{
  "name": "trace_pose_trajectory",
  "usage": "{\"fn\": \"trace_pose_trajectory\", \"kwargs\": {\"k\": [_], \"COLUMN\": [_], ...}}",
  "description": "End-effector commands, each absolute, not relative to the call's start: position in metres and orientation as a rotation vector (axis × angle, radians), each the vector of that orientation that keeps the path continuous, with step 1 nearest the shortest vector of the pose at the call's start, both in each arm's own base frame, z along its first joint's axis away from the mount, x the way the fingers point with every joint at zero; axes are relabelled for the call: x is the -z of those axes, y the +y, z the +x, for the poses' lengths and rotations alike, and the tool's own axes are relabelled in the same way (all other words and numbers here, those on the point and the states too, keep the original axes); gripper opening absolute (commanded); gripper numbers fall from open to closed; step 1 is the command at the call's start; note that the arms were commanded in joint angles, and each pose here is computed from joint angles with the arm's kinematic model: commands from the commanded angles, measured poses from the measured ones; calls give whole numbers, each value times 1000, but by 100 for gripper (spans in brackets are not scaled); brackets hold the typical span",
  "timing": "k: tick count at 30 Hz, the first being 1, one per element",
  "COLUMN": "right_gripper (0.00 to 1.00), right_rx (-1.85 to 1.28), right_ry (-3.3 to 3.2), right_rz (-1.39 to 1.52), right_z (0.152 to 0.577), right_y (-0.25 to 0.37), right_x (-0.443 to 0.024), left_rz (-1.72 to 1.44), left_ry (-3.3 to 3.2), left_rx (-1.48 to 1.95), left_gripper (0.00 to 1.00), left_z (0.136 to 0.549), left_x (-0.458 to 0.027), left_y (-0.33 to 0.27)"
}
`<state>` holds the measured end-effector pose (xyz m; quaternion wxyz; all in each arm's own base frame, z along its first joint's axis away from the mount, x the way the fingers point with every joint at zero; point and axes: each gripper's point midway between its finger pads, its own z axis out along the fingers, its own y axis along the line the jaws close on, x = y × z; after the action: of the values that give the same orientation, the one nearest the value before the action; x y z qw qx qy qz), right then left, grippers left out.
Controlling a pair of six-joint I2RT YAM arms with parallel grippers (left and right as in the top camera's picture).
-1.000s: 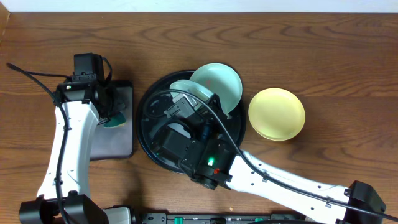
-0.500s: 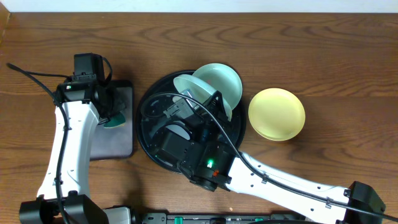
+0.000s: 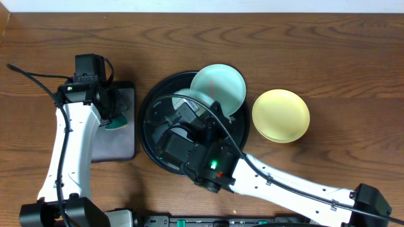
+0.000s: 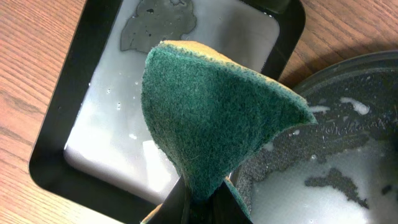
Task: Clean dirty plates on tray and stack at the side
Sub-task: 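Lift the mint-green plate with the right gripper and carry it right, then lower the mint-green plate onto the yellow plate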
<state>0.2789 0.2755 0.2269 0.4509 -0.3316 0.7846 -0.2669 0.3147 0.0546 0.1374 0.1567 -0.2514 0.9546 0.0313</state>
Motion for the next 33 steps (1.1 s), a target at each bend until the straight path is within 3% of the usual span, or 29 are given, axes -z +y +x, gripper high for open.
{"fn": "trace_pose_trajectory", "kwargs": {"k": [1, 9, 19, 27, 33], "right_gripper": [1, 1, 1, 1, 1], "right_rx": [243, -209, -684, -428, -95], "right_ry": [2203, 2448, 2532, 2662, 2750], "right_rz": [-840, -831, -526, -99, 202], "right_z": [260, 259, 303, 339, 337], "right_y": [299, 309, 248, 121, 27], "right_x": [-196, -178, -220, -204, -170], "left_rz": [-709, -709, -709, -709, -709], "left_ry": [2720, 2719, 2722, 2722, 2722], "left_rx": [-88, -88, -88, -88, -88], "left_gripper": [8, 7, 7, 8, 7], "left_z": [318, 319, 318, 318, 318], "left_x": [-144, -144, -143, -143, -143], "left_y": [56, 56, 56, 56, 56]}}
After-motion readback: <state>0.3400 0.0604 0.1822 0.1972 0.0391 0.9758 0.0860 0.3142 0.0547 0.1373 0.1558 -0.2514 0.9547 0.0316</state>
